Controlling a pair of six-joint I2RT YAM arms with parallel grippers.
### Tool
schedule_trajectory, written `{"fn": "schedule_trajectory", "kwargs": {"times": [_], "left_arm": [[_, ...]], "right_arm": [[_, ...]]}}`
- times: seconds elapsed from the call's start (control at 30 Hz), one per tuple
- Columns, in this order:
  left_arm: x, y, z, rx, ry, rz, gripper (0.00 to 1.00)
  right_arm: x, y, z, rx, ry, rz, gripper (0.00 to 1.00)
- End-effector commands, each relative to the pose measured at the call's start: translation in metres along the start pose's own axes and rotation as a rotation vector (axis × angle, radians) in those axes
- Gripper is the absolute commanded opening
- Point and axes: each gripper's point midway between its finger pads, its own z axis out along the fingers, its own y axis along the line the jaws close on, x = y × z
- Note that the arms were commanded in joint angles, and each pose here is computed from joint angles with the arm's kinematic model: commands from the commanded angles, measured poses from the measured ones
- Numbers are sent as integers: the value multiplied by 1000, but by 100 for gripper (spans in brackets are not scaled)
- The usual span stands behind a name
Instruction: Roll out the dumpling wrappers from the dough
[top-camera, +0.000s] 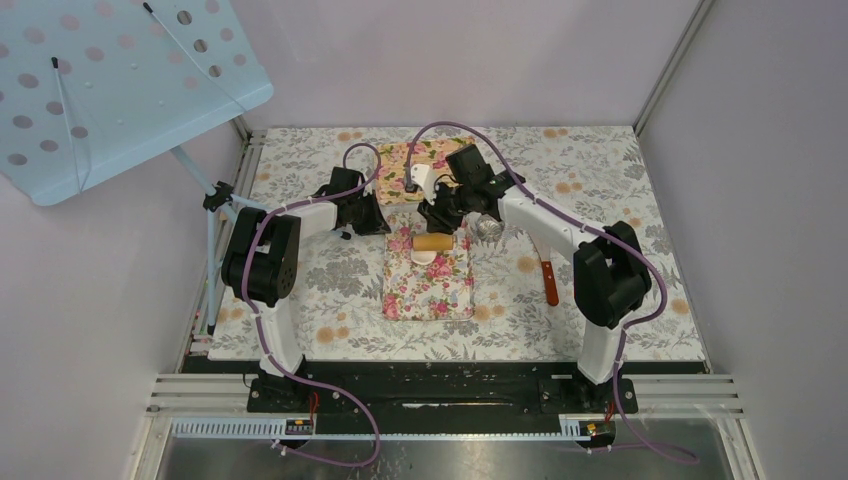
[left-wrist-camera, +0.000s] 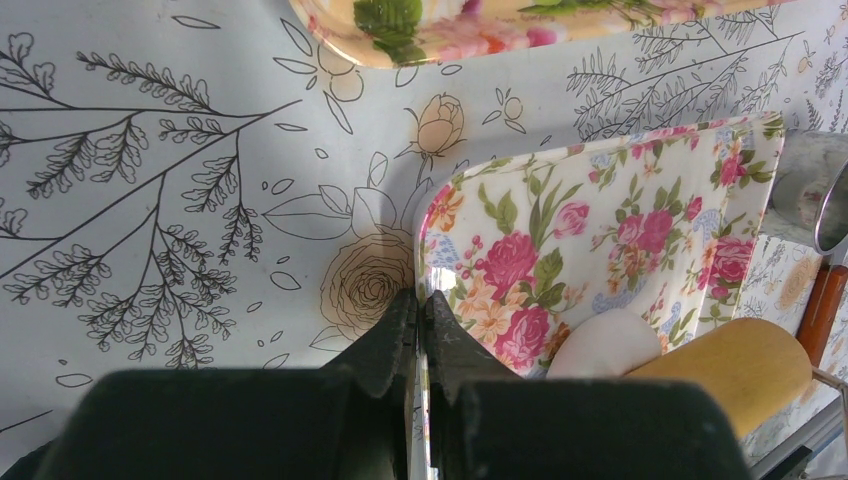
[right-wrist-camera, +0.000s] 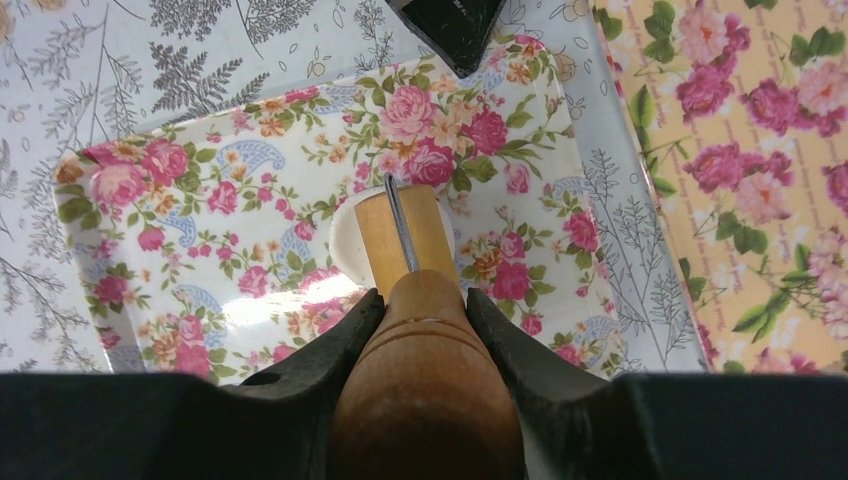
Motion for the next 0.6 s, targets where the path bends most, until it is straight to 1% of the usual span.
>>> {"fn": "schedule_trajectory", "kwargs": {"times": [0.0, 0.23, 0.4, 0.57], "left_arm": [[29, 13, 6, -38, 101, -1, 0], [29, 13, 6, -38, 102, -2, 0], [30, 13, 6, -37, 104, -2, 0], [30, 13, 6, -36, 105, -3, 0]], "right_arm": [[5, -4, 4, -10, 5, -130, 0], [35, 3, 11, -47, 91, -138, 0], [62, 18, 14, -102, 157, -122, 0], [68, 28, 13, -136, 180, -84, 0]]}}
